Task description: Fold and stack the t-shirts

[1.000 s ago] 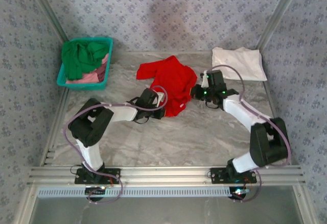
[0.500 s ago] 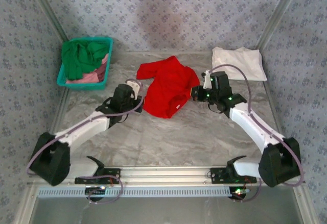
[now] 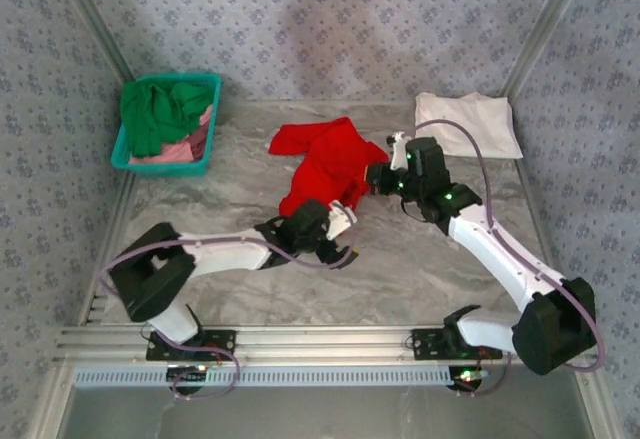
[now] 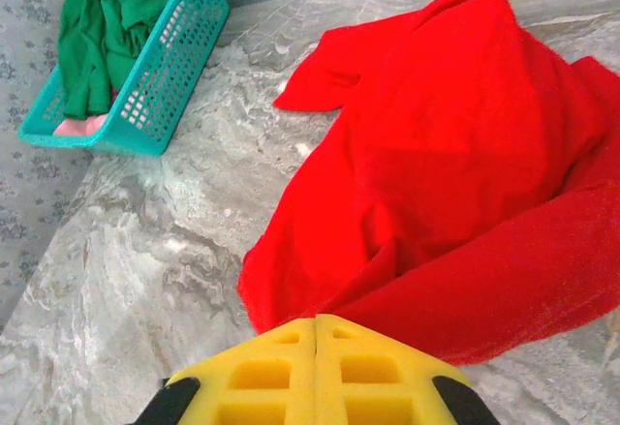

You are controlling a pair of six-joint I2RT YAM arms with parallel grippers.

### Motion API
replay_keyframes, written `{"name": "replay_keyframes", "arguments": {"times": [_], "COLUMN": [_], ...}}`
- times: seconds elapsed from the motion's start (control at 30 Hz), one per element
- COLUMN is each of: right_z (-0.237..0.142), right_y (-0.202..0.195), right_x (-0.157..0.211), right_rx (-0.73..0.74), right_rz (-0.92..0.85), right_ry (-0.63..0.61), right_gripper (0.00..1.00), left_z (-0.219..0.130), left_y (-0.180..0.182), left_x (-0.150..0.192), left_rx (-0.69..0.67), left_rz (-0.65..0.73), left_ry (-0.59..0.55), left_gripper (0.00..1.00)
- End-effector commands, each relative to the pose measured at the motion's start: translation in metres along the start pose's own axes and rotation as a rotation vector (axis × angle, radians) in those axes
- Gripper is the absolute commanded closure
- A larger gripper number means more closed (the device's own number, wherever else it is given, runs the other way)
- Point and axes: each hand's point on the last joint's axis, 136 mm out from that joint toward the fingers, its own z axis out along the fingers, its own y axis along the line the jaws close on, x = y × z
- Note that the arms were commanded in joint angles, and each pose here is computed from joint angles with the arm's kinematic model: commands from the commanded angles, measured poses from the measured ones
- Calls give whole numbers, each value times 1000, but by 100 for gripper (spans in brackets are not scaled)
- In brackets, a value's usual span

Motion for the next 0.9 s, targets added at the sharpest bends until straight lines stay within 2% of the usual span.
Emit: {"name": "replay_keyframes", "arguments": {"times": [0.0,0.1,0.2,0.3,0.57,0.67,0.87], "right_z": [-6,-9,-12,-12,-12,-11,-8], "right_y": [11,11,8,4,7,13,21], "right_x": [-12,-9,-6,-5,-13,-15,-12], "right_rx": [-11,-3,6,20,18,-6,-32], "right_rz": [0,4,11,18,15,16,19], "right_ry": [-45,-47,-59,-69,-90,-85,-80], "right_gripper": [100,100,100,100,100,100,100], "left_z": [-3,-9,-30,-47,-92,-93,-71], "left_y": [28,51,57,53,47,49,51], "left_x": [-90,-110,-123,-124,-100,-100,-130], "left_rx": [-160,-299,-352,-330,-280,-235,-209], "left_rz": [101,106,124,125,43,27,89], "left_ry": [-237,-275,-360,-395,-486,-498,-541], "left_gripper": [2,2,2,3,8,2,2]}}
